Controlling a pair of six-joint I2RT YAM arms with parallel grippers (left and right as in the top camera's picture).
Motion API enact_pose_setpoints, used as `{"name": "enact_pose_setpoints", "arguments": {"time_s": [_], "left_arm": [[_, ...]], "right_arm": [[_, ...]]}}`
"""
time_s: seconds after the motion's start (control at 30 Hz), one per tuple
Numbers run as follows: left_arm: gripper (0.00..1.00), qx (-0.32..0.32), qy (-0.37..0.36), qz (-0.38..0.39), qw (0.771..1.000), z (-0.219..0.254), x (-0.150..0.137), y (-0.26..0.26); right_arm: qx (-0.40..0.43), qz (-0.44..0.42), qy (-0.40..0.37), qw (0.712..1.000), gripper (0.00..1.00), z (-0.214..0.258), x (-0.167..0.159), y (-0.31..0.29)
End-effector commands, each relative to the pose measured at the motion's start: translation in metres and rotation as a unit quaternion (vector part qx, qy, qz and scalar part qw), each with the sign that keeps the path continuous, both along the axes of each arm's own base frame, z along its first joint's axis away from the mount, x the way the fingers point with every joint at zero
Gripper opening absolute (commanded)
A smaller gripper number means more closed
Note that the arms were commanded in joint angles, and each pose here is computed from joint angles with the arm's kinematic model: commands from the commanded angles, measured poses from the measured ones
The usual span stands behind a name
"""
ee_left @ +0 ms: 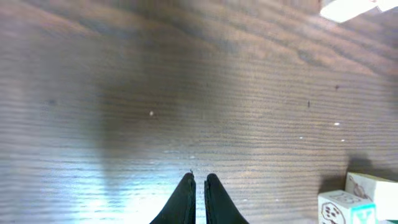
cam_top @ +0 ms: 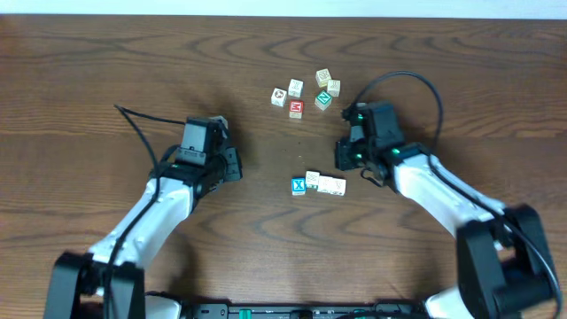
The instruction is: Lift 4 blocks
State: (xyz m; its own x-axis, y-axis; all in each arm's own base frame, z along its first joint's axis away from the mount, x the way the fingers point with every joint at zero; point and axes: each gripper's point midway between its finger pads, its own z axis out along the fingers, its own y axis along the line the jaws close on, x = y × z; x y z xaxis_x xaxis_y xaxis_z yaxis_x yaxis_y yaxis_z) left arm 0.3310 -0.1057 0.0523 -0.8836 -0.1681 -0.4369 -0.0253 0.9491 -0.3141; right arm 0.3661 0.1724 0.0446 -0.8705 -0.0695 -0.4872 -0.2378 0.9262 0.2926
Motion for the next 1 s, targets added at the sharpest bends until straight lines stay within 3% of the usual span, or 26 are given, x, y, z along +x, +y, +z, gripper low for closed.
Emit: {"name": "enact_pose_setpoints", "arguments": {"time_s": [0.0, 0.2, 0.97], "left_arm": [[0.08, 0.027, -0.026, -0.006, 0.999, 0.018, 0.006, 0.009], [0.08, 0.028, -0.022, -0.006, 0.999, 0.017, 0.004, 0.010], [0.08, 0.030, -0.015, -0.006, 0.999, 0.015, 0.001, 0.010]], "right_arm": [[0.012, 0.020, 0.001, 1.000, 0.01, 0.003, 0.009, 0.026], [0.011, 0.045, 0.006, 0.999, 0.01, 0.000, 0.010, 0.052], [-0.021, 0.087, 0.076, 0.993, 0.01, -0.026, -0.037, 0.072]]}}
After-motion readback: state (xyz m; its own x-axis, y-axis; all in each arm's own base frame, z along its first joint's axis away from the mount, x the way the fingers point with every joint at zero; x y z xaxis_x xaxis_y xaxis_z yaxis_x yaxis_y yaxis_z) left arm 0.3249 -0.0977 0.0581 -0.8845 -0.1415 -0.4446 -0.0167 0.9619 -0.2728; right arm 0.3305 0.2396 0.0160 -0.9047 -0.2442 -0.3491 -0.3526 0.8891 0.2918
